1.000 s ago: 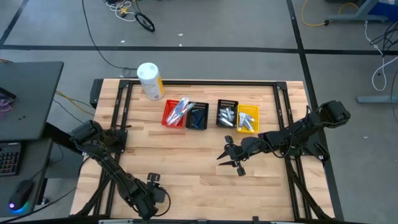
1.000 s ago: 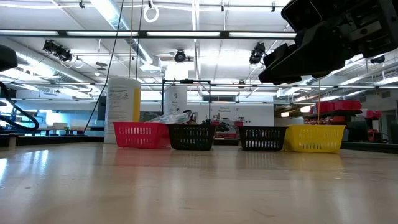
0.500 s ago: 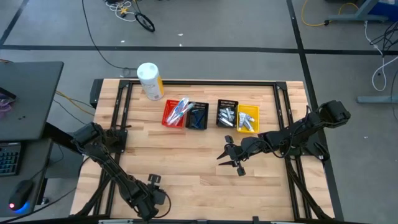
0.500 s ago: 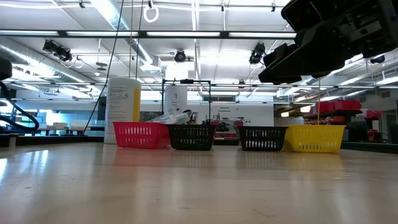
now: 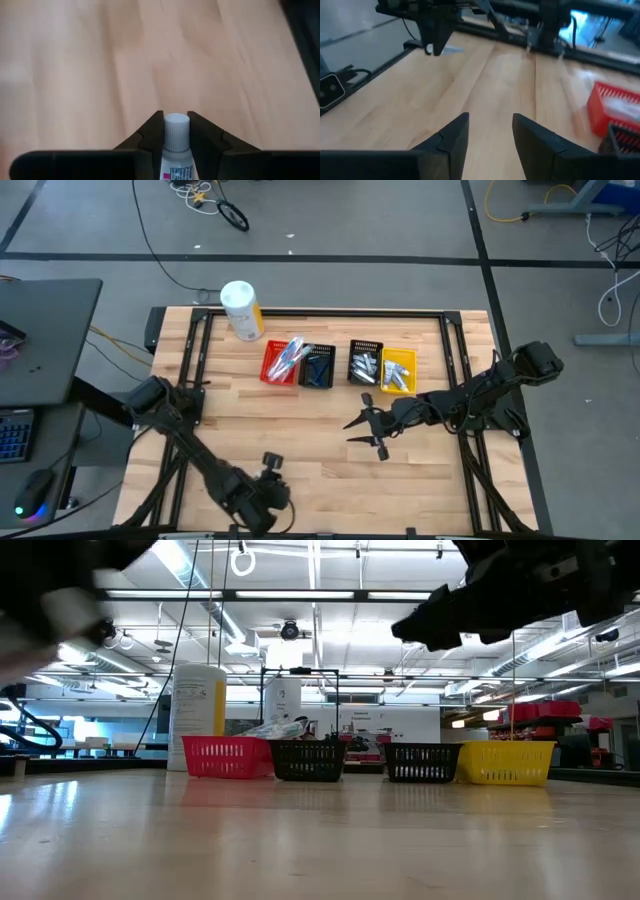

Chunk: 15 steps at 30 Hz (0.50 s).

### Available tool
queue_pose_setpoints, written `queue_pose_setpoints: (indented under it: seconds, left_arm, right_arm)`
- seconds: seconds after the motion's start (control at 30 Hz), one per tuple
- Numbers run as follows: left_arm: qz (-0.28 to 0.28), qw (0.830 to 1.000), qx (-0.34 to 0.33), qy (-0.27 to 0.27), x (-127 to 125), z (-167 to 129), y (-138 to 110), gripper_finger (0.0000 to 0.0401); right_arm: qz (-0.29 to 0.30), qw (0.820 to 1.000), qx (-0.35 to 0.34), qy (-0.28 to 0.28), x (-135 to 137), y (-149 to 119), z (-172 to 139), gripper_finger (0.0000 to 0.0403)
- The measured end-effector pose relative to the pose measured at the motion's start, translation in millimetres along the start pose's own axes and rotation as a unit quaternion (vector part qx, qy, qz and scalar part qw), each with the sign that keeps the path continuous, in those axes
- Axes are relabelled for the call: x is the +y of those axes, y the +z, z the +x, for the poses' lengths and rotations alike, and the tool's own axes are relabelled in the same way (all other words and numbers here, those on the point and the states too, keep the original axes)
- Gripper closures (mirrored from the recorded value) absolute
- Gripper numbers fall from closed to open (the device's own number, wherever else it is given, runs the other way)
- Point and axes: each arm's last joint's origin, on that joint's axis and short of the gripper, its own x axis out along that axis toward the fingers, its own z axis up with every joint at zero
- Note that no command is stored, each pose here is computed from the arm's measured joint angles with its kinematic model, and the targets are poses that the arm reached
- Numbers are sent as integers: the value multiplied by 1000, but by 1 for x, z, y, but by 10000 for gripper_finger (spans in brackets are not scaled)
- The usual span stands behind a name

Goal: Pick & Place Travel size toiletries
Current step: Put the white toothpaste into the yellow basket

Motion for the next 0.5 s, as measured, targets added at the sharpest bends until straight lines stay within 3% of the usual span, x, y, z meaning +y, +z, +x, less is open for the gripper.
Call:
queue_pose_setpoints:
  seconds: [0.1, 0.23, 0.4, 0.5]
  left_arm:
    - [-7, 998, -33, 49, 23, 2, 24, 330]
    - [-81, 981, -119, 126, 60, 5, 62, 330]
    - [-149, 960, -208, 117, 97, 6, 99, 317]
    - [-142, 954, -237, 117, 114, 9, 110, 321]
  right_arm:
    - [-18, 1000, -15, -5, -1, 3, 0, 226]
    - [-33, 998, -6, -50, -3, 2, 0, 214]
    - [-35, 998, -29, -41, -3, 6, 0, 213]
    - [-27, 999, -46, 1, -1, 9, 0, 213]
